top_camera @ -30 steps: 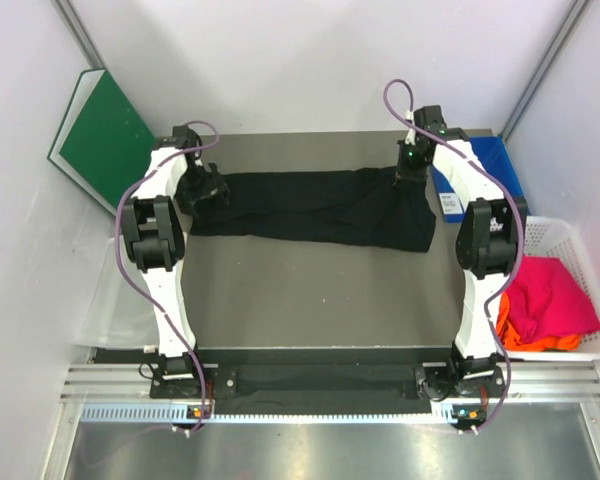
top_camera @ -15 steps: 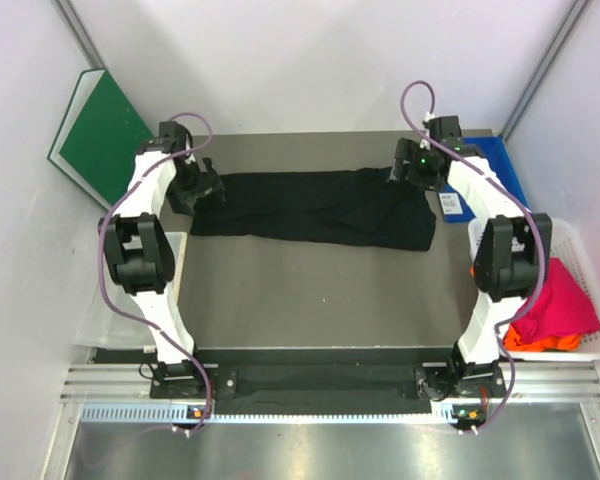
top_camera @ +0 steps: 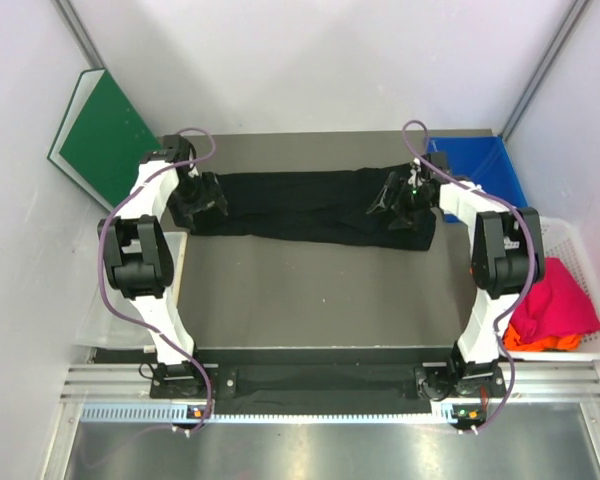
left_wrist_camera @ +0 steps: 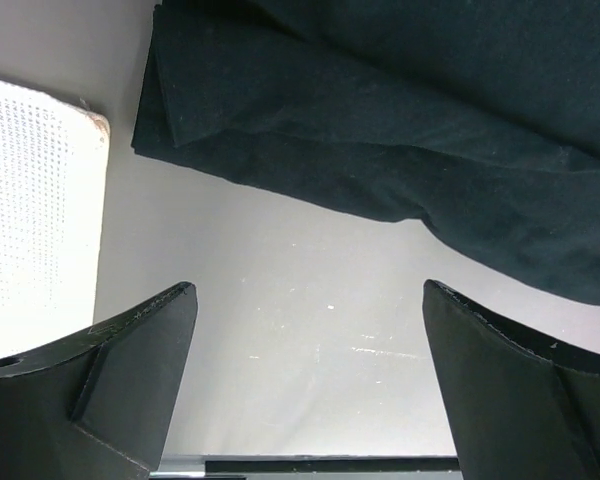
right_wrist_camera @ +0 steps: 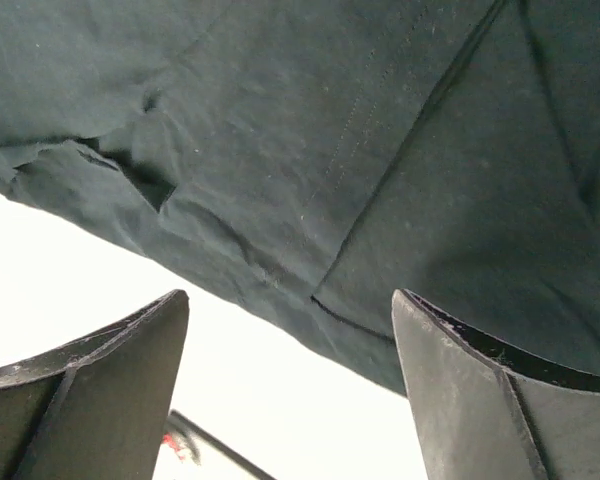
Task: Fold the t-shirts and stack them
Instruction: Fold the other side of the tshirt into a rectangle
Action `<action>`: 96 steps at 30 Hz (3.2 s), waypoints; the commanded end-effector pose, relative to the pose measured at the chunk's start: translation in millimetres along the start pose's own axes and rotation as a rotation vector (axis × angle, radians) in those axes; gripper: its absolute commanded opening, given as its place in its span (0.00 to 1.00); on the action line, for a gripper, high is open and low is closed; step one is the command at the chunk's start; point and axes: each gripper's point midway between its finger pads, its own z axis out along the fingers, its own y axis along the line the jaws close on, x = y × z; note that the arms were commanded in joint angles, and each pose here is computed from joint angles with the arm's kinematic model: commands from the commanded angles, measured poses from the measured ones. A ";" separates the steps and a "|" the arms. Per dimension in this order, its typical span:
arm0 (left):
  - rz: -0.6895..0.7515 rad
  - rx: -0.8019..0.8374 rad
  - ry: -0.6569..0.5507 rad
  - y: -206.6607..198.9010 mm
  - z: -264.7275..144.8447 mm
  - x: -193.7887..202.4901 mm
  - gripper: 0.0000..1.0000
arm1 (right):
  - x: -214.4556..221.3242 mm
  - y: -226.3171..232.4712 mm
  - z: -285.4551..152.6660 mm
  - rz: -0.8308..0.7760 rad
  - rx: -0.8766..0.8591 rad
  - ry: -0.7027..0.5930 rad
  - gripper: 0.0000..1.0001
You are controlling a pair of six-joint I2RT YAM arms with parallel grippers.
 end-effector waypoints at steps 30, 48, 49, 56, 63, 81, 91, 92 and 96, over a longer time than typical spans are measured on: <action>0.027 -0.029 -0.055 4.7 -5.9 -5.4 0.99 | -73.7 91.2 -6.2 -0.035 -0.227 -0.193 0.00; 0.039 -0.014 -0.146 -4.7 -23.6 -33.1 0.99 | -133.1 112.6 16.0 -0.071 -0.266 -0.312 0.99; 0.045 -0.013 -0.155 -5.0 -24.2 -35.1 0.99 | -128.0 104.8 14.9 -0.070 -0.244 -0.323 1.00; 0.056 0.000 -0.184 -12.1 -13.3 -53.4 0.99 | -106.4 113.9 -57.6 -0.102 -0.222 -0.377 1.00; 0.043 -0.014 -0.201 -20.4 18.9 -91.7 0.99 | -35.9 37.3 -85.6 0.232 -0.111 -0.334 1.00; 0.001 -0.045 -0.279 -24.9 75.8 -140.3 0.99 | 43.4 -24.9 -71.0 0.536 -0.044 -0.257 0.98; -0.030 -0.118 -0.270 -10.4 87.2 -138.9 0.99 | 34.1 -41.5 -27.0 0.578 0.036 -0.228 0.96; -0.037 -0.117 -0.270 -10.7 88.0 -138.9 0.99 | 26.1 -37.9 -26.5 0.568 0.034 -0.246 0.96; -0.053 -0.121 -0.265 -10.6 93.2 -139.9 0.99 | 19.6 -39.4 -15.6 0.553 0.082 -0.253 0.94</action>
